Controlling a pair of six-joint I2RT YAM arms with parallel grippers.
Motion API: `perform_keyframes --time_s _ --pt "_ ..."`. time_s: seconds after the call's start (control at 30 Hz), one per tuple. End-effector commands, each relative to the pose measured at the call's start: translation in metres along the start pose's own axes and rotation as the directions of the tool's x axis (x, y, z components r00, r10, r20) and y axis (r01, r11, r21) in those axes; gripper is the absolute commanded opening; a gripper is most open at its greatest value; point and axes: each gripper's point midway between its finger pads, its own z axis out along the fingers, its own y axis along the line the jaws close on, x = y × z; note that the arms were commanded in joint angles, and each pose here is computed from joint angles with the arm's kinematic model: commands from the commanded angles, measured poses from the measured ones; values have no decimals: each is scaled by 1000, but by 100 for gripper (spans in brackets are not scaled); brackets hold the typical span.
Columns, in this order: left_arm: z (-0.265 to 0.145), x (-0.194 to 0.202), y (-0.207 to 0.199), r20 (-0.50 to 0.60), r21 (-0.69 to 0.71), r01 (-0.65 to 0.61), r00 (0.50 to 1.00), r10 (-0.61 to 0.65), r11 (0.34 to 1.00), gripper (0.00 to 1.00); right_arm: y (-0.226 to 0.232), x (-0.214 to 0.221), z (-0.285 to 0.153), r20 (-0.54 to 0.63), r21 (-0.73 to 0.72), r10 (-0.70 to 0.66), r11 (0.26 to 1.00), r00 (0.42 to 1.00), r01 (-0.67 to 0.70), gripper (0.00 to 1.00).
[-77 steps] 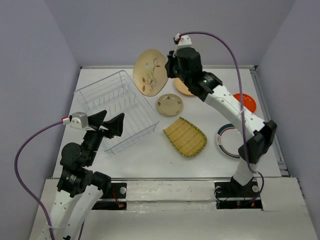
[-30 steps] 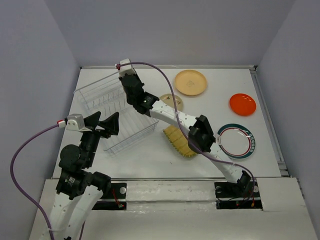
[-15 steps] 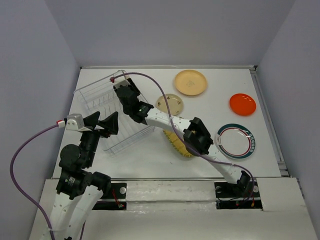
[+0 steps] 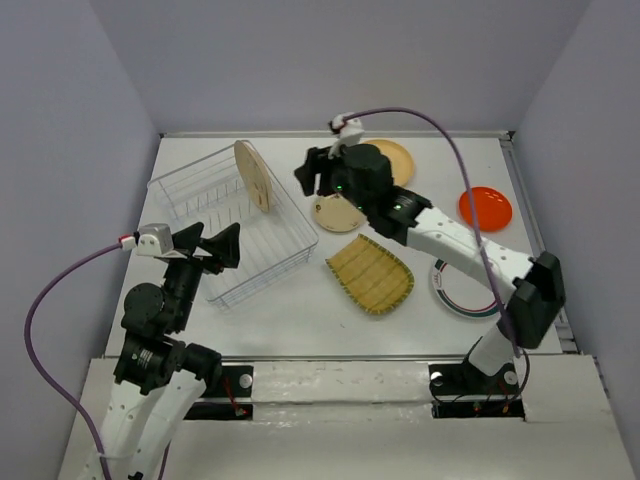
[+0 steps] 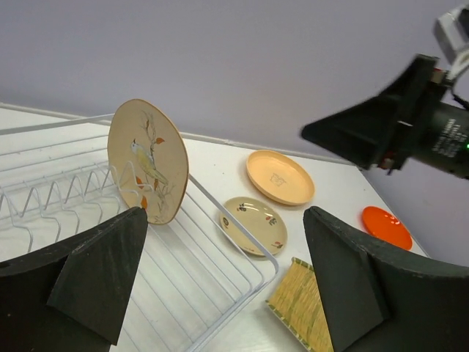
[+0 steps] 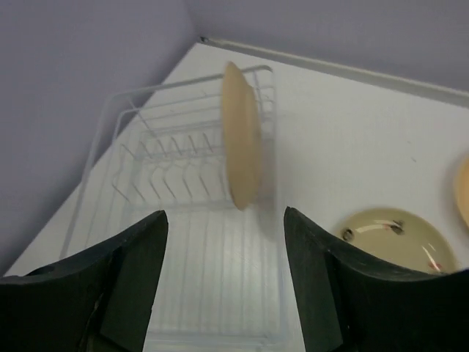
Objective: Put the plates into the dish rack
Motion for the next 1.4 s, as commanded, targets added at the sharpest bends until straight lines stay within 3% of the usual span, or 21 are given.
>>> perform_keyframes --time_s 0.0,0.03,0.07,0.13,0.2,0.23,0.27,0.37,0.6,1.07,1.13,1.17,1.27,1.37 --pt "7 -9 -11 26 50 6 1000 -7 999 99 -84 60 -35 -160 -2 278 959 947 -282 49" --pt "8 -8 -11 21 50 5 1000 -6 999 99 -99 45 -39 -122 18 288 958 950 -288 35" --pt "8 -7 -12 18 53 5 1000 -6 999 99 -119 70 -47 -157 68 318 948 935 -311 20" --pt "11 -3 -11 2 50 3 1000 -3 999 99 -161 84 -59 -154 149 379 922 912 -358 13" --pt "12 -2 -11 -2 52 2 1000 -2 999 99 -183 95 -60 -162 170 428 900 889 -402 15" --pt "13 0 -11 -9 50 1 1000 -1 999 99 -204 99 -61 -151 207 469 876 870 -436 20" --pt "13 -1 -11 -8 51 3 1000 -2 999 99 -209 106 -61 -170 206 486 868 857 -451 33" --pt "14 2 -11 -15 52 2 1000 -1 999 99 -235 131 -50 -204 247 538 837 818 -489 47" --pt "13 1 -13 -13 68 1 1000 0 998 99 -259 173 -12 -231 312 624 774 747 -550 48" --pt "4 -10 -19 25 95 5 1000 -7 995 99 -250 224 30 -292 256 742 669 603 -698 44" --pt "3 -11 -19 27 98 4 1000 -7 995 99 -247 228 34 -300 257 747 662 593 -704 39" --pt "3 -10 -20 28 100 6 1000 -9 995 99 -247 230 35 -296 263 758 650 581 -713 30" --pt "2 -12 -19 33 97 6 999 -9 995 99 -251 223 34 -261 274 761 648 593 -711 15" --pt "1 -12 -21 33 103 5 999 -8 995 99 -255 212 26 -216 290 751 659 624 -693 11"
